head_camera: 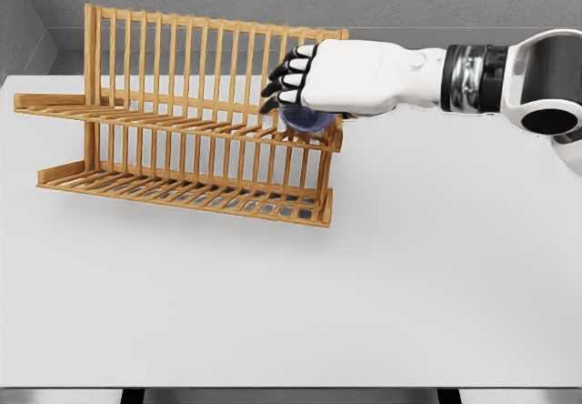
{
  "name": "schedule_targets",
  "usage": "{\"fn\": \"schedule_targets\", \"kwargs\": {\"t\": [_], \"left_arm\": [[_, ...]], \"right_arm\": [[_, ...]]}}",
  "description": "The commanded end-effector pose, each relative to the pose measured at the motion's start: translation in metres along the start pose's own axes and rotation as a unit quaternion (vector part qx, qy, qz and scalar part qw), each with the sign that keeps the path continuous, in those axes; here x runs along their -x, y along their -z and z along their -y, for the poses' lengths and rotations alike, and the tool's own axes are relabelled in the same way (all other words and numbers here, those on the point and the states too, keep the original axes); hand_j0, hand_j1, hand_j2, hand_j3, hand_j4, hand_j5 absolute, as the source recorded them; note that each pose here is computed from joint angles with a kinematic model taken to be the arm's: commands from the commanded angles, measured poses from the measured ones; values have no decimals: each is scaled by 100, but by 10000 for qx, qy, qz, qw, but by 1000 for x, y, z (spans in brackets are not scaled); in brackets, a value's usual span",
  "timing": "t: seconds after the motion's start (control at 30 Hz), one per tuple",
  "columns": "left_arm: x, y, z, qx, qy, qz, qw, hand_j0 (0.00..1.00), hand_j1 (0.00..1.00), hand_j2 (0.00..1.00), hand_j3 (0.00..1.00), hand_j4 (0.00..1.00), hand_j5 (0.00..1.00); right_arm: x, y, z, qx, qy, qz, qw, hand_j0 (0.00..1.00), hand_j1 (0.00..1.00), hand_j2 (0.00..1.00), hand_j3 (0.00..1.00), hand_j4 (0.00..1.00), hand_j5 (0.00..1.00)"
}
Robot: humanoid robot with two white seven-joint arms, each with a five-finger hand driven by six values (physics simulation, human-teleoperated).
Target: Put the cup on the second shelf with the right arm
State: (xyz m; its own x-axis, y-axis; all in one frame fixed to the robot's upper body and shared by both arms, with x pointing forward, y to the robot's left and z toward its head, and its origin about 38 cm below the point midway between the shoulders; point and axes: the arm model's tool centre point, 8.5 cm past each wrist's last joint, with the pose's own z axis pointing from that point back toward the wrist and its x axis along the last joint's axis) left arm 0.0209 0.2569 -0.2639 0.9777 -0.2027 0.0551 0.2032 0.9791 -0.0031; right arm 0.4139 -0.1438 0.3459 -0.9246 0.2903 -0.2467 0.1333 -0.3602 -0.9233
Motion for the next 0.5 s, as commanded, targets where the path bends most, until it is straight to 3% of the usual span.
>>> {"fn": "schedule_targets", "kwargs": {"t": [0.0, 0.07, 0.13, 0.2, 0.23, 0.27, 0.33, 0.37, 0.4, 0.43, 0.47], "left_arm": [[1, 0, 0, 0, -1, -8, 10000, 100, 100, 100, 100, 100, 100], [1, 0, 0, 0, -1, -8, 10000, 100, 100, 100, 100, 100, 100], [1, 0, 0, 0, -1, -8, 10000, 100, 100, 100, 100, 100, 100], [0, 0, 0, -2, 0, 0, 10000, 100, 100, 100, 100, 100, 100], [1, 0, 0, 0, -1, -8, 10000, 100, 100, 100, 100, 100, 100], [0, 0, 0, -2, 0, 0, 10000, 100, 100, 100, 100, 100, 100], [1, 0, 0, 0, -1, -8, 10000, 100, 100, 100, 100, 100, 100], [1, 0, 0, 0, -1, -8, 10000, 100, 100, 100, 100, 100, 100], [1, 0, 0, 0, -1, -8, 10000, 100, 100, 100, 100, 100, 100], [1, 0, 0, 0, -1, -8, 10000, 100, 100, 100, 100, 100, 100], [0, 0, 0, -2, 0, 0, 10000, 100, 100, 100, 100, 100, 100]], "right_arm": [[6, -7, 9, 153, 12, -118, 9998, 100, 100, 100, 100, 100, 100], [20, -28, 29, 492, -80, -440, 9978, 100, 100, 100, 100, 100, 100], [37, -67, 47, 856, -222, -918, 9918, 100, 100, 100, 100, 100, 100], [49, -121, 36, 1173, -143, -1465, 9821, 100, 100, 100, 100, 100, 100], [49, -149, 7, 1401, 146, -1761, 9742, 100, 100, 100, 100, 100, 100], [42, -172, -33, 1551, 542, -2054, 9648, 100, 100, 100, 100, 100, 100], [32, -216, -73, 1611, 990, -2690, 9444, 100, 100, 100, 100, 100, 100], [27, -221, -88, 1531, 1156, -2782, 9412, 100, 100, 100, 100, 100, 100], [17, -216, -109, 1378, 1416, -2729, 9415, 100, 100, 100, 100, 100, 100], [6, -200, -131, 1215, 1715, -2554, 9437, 100, 100, 100, 100, 100, 100], [-1, -183, -141, 1165, 1876, -2365, 9462, 100, 100, 100, 100, 100, 100]]}}
